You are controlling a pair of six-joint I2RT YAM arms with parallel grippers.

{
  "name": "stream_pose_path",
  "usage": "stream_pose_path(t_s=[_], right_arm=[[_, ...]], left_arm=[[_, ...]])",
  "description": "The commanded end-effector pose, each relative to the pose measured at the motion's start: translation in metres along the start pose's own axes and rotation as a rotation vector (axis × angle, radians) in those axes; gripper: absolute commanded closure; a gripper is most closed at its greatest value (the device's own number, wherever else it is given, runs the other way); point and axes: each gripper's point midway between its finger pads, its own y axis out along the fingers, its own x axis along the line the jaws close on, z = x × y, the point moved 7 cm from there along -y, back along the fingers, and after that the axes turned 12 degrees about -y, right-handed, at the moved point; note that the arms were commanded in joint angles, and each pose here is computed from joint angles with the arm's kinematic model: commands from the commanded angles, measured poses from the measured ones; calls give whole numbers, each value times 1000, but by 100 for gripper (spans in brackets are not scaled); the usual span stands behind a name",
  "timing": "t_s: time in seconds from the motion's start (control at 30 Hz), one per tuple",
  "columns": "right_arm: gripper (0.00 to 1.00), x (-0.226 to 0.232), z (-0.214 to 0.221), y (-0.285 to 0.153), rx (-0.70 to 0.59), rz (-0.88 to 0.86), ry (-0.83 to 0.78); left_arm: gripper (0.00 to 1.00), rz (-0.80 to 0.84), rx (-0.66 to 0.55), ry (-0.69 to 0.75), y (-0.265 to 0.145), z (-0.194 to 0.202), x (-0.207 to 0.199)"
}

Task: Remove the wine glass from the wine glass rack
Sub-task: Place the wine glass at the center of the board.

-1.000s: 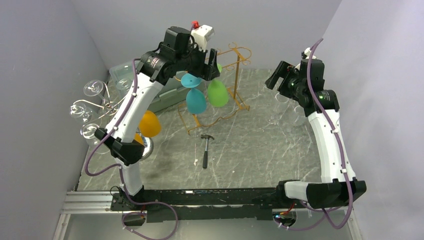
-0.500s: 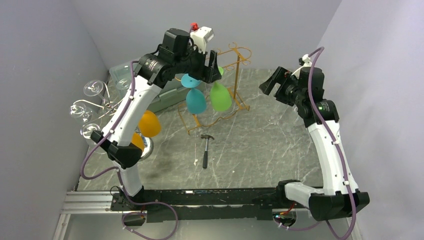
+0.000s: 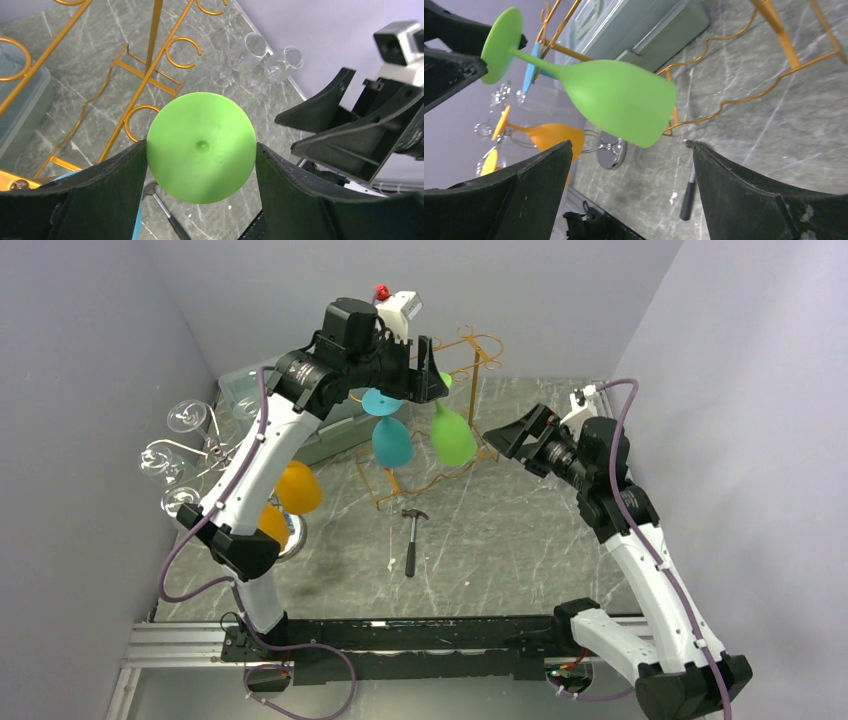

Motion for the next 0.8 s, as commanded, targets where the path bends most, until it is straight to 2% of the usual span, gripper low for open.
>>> stream_pose_path(t_s=[0.0,0.47,0.77], right_arm=[[6,20,-3,-7,-113,-132,74],[5,25,9,-21,-237,-272,197],[8,32,4,-26,-306,-372,229]], left_arm=[[48,106,-92,-48,-26,-14,-27],[49,190,-135,-228,-28,-15,-40],[49,258,-145,-319,-29,-14,-44]])
